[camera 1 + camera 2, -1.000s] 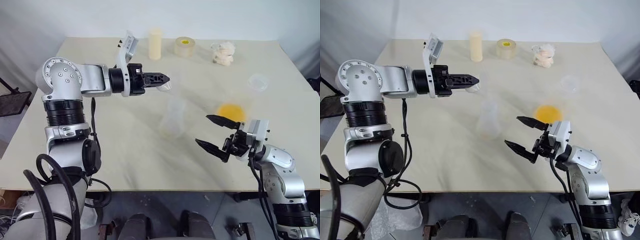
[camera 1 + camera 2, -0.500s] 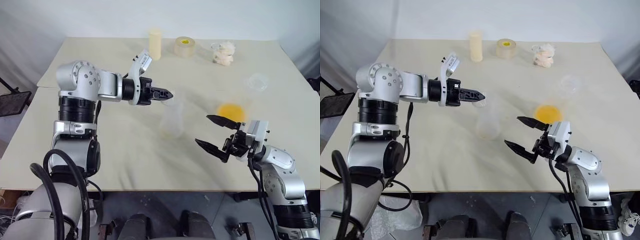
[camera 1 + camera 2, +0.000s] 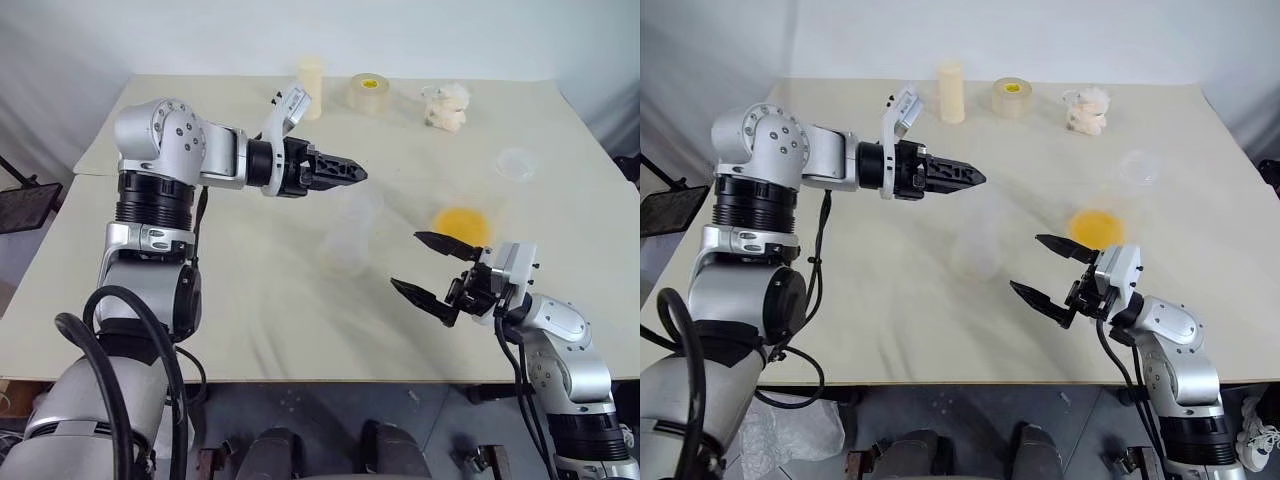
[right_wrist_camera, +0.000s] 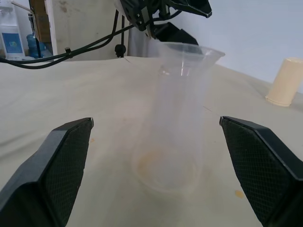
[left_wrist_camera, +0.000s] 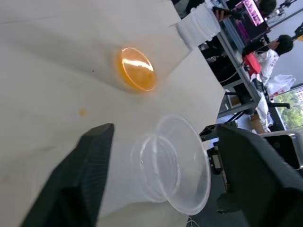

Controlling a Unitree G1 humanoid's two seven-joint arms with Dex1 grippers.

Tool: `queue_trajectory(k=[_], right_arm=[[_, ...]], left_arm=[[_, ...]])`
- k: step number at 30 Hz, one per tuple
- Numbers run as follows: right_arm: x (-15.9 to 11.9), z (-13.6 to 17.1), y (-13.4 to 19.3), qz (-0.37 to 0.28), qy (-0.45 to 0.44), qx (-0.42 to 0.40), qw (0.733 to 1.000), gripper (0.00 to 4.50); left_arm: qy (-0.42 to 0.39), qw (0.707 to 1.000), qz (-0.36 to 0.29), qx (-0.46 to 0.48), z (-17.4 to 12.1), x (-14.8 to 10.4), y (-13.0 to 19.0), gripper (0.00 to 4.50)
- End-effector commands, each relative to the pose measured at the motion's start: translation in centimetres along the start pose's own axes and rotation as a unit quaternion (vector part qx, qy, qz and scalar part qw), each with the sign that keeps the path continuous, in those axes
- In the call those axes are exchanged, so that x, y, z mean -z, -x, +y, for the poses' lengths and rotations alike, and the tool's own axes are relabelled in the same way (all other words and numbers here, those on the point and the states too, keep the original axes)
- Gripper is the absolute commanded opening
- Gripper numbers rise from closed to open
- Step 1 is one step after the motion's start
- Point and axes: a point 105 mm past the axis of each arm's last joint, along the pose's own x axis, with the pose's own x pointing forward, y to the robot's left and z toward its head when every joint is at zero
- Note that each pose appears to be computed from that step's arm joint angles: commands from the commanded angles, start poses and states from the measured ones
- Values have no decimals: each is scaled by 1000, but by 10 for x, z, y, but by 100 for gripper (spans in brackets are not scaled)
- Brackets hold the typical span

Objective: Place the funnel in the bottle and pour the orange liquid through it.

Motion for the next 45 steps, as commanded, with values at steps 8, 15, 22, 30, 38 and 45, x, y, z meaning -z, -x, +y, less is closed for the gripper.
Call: queue_trajectory(k=[8,15,22,30,38,45], right_arm=[[-19,-9,14,6,52,28,998,450],[-20,-26,41,31,56,147,987,450],[-21,-42,76,50,67,286,955,450],[-20,-51,117,92,95,397,908,450],[-25,-51,139,117,104,449,880,450],[-18,-78,123,89,76,454,883,450]], left_arm=[[-62,995,-75,-24,-4,-22,46,449],[-219,955,-179,-95,22,-9,86,449],[-355,885,-293,-69,32,17,107,449],[-447,852,-272,14,49,69,119,449],[-470,854,-223,15,66,85,136,449],[-472,853,-223,19,64,89,127,449]])
